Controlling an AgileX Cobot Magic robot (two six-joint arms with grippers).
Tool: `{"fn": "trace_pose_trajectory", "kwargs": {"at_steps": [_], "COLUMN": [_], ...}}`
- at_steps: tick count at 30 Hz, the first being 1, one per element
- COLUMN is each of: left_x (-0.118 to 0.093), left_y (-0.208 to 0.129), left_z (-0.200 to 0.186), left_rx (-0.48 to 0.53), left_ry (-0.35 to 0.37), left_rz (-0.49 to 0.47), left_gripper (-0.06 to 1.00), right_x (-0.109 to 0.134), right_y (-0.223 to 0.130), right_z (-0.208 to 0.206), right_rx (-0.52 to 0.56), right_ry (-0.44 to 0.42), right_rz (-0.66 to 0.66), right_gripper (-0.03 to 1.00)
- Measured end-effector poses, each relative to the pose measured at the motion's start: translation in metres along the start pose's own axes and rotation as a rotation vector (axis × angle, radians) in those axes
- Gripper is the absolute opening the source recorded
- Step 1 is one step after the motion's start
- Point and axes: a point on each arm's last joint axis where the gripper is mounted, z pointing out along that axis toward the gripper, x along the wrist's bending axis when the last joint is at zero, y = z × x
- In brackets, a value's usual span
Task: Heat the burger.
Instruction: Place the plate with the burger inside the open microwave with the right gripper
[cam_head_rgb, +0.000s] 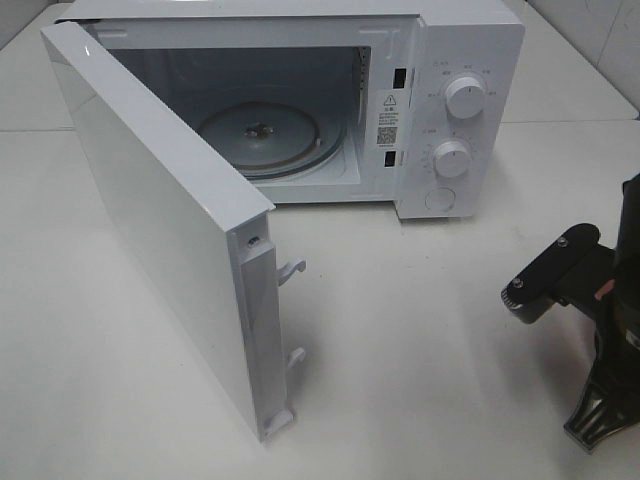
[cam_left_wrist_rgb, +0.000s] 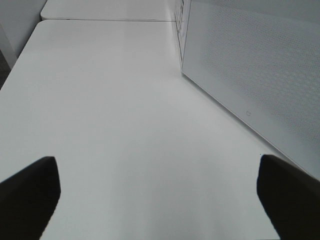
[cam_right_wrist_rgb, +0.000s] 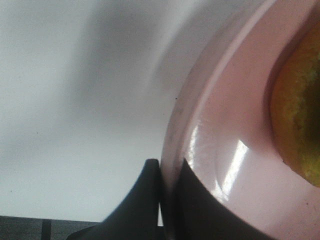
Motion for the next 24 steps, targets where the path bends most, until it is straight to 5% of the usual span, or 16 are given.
{"fn": "trace_pose_trajectory", "kwargs": {"at_steps": [24], "left_x": [0.0], "left_y": [0.0], "left_z": [0.0], "left_rx": [0.0], "left_ry": [0.0], "left_rz": [0.0], "left_gripper": [0.99], "right_x": [0.016], "right_y": [-0.02], "right_z": [-0.025], "right_rx": [-0.121], "right_ry": [0.03], "right_rz": [-0.065], "right_gripper": [0.03]}}
